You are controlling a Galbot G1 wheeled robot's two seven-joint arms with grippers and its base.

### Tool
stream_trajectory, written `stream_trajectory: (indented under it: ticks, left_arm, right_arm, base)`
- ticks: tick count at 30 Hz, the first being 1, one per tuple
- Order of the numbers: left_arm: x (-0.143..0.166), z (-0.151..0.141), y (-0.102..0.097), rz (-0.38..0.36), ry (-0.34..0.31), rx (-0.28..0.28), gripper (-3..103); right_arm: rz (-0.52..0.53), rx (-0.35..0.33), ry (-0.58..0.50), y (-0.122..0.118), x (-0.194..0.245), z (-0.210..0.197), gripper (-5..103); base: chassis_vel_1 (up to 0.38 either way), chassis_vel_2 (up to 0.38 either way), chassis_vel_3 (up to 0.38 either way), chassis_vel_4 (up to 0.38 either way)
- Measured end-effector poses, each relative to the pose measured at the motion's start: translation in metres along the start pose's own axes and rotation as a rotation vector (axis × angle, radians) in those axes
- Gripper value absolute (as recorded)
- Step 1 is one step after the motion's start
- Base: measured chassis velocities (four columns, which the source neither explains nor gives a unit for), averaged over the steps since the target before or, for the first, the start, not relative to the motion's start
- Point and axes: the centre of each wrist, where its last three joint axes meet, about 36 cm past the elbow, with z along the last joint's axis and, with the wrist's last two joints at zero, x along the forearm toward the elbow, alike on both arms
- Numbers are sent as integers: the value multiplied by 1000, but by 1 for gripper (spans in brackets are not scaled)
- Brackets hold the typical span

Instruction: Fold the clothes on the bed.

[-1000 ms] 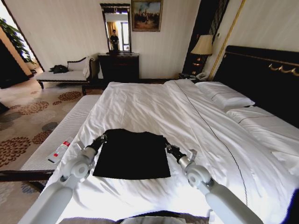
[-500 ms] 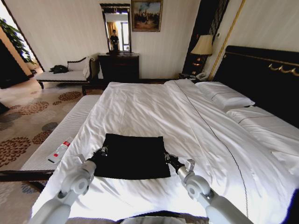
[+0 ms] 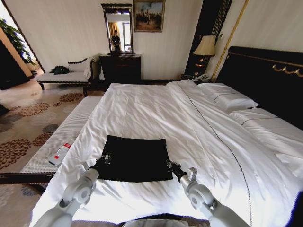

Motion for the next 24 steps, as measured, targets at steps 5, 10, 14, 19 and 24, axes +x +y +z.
stream_trajectory:
  ticks: [5,10,14,19,24]
  left_arm:
    - [3,7,-1,-18,17,3,0]
    - [11,9,-1,-33,38,-1,16]
    - [24,11,-2,-41,49,-6,28]
    - [52,21,-4,-46,73,-31,55]
    - [60,10,-3,-55,36,7,71]
  right_arm:
    - [-7,3,5,2,1,2,7]
    - [-21,10,17,6,7,7,18]
    - [-27,7,18,11,15,9,34]
    - [-42,-10,-7,23,41,-2,61]
    - [-32,-53,-62,21,50,-28,79]
  base:
    - [0,0,0,0]
    - [0,0,0,0]
    - [0,0,0,0]
    - [0,0,0,0]
    - [0,0,0,0]
